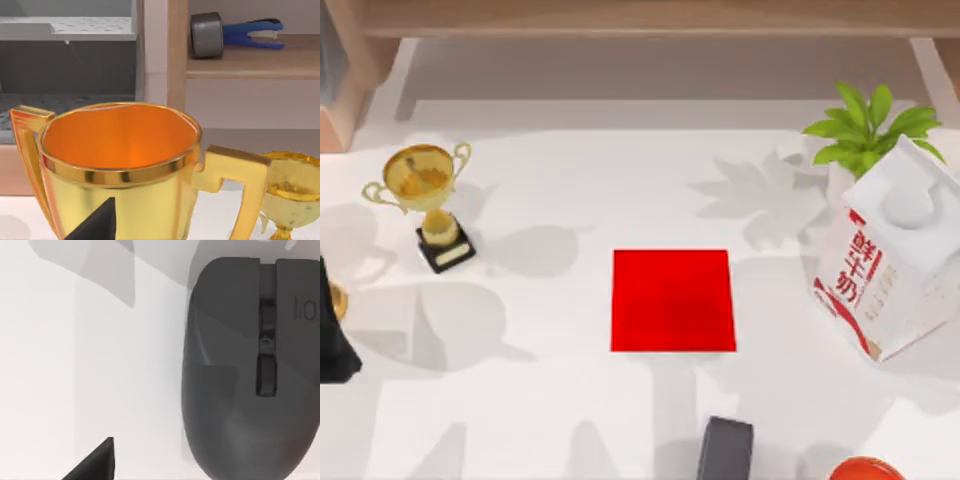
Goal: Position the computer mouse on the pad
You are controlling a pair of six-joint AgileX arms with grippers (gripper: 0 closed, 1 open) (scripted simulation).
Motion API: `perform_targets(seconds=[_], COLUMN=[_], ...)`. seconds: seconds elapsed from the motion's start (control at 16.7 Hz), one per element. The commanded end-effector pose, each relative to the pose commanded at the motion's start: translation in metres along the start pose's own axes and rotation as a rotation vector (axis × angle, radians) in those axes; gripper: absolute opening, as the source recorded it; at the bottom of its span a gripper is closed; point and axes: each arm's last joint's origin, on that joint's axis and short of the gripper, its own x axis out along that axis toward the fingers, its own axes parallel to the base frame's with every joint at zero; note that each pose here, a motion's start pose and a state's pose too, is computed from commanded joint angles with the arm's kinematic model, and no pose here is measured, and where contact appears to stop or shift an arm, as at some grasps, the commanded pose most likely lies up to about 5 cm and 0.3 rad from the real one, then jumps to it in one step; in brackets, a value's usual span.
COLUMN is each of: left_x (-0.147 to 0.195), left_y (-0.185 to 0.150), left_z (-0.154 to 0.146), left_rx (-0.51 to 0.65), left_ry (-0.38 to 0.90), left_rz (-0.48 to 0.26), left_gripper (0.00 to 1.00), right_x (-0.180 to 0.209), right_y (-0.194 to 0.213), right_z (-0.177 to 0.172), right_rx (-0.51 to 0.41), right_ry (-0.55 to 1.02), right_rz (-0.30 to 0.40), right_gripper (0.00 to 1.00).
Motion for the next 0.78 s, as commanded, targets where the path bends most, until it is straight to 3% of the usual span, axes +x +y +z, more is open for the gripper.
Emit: perform_targets(seconds=[0.48, 0.78], left_x=[0.000, 0.000], left_y=[0.000, 0.000], left_z=[0.000, 0.000], left_rx=[0.000, 0.000], left_ry=[0.000, 0.000], left_rz=[0.000, 0.000], left_gripper=[1.00, 1.00], right_x=[0.069, 0.076], right_y=[-0.005, -0.006], right_z=[0.003, 0.001], right_rx=[-0.006, -0.002], right_ry=[-0.003, 0.002], right_rz=[0.002, 0.000], right_gripper=[1.00, 1.00])
